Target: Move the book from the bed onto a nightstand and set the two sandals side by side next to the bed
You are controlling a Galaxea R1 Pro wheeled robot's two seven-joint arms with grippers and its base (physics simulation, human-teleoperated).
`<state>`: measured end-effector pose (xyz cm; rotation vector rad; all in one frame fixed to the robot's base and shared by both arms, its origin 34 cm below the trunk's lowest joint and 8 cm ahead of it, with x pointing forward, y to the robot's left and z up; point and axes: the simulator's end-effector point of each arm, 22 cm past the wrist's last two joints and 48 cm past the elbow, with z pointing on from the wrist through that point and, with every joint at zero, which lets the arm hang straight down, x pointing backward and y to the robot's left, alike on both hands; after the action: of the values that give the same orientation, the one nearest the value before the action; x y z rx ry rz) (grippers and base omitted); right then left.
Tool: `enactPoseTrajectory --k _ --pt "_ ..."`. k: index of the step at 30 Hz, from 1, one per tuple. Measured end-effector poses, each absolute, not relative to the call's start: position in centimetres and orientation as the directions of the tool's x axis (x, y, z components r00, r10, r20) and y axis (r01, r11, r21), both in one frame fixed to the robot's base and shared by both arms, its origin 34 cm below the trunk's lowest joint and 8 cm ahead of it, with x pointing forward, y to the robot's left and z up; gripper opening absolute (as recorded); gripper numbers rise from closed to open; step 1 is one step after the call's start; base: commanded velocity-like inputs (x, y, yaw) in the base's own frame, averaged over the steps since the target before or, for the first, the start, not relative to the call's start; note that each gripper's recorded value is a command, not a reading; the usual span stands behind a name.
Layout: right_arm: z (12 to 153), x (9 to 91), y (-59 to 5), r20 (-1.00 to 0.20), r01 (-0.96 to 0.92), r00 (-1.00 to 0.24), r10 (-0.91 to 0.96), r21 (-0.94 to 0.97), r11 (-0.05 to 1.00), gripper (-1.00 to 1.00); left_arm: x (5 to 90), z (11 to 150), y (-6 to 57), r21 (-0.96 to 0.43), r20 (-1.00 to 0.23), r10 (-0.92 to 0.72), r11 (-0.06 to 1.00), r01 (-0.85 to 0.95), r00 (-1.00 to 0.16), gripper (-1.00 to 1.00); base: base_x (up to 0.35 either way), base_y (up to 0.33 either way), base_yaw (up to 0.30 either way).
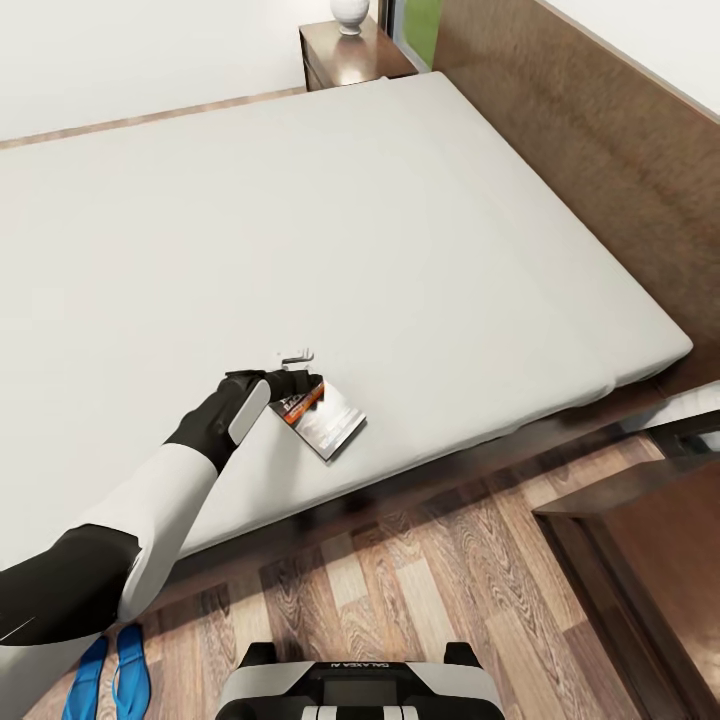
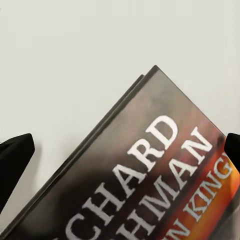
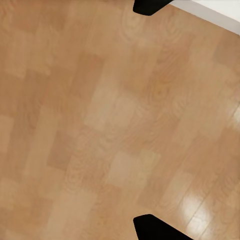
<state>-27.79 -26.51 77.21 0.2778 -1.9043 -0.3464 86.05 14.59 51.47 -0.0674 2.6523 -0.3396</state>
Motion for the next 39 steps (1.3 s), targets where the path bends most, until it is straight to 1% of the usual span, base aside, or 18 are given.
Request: enactPoseTrajectory --k 17,27,39 --pt "77.18 -27.78 -26.51 0.868 -0.026 -0.348 -0.355 0.369 0.929 1.0 86.09 51.43 14.63 -0.243 -0.445 -0.101 0.97 0.011 -0.89 1.0 -0.001 -0.001 0.0" --pt "77.18 -27.78 -26.51 0.868 -0.027 -0.348 -0.355 0.37 0.929 1.0 86.27 51.47 14.94 -0.225 -0.456 -0.086 0.974 0.021 -0.886 1.0 0.0 -0.071 0.0" --pt "77.17 -27.78 -26.51 0.868 -0.026 -0.348 -0.355 0.369 0.929 1.0 86.31 51.49 14.88 -0.229 -0.458 -0.089 0.973 0.02 -0.885 1.0 0.0 -0.016 0.0"
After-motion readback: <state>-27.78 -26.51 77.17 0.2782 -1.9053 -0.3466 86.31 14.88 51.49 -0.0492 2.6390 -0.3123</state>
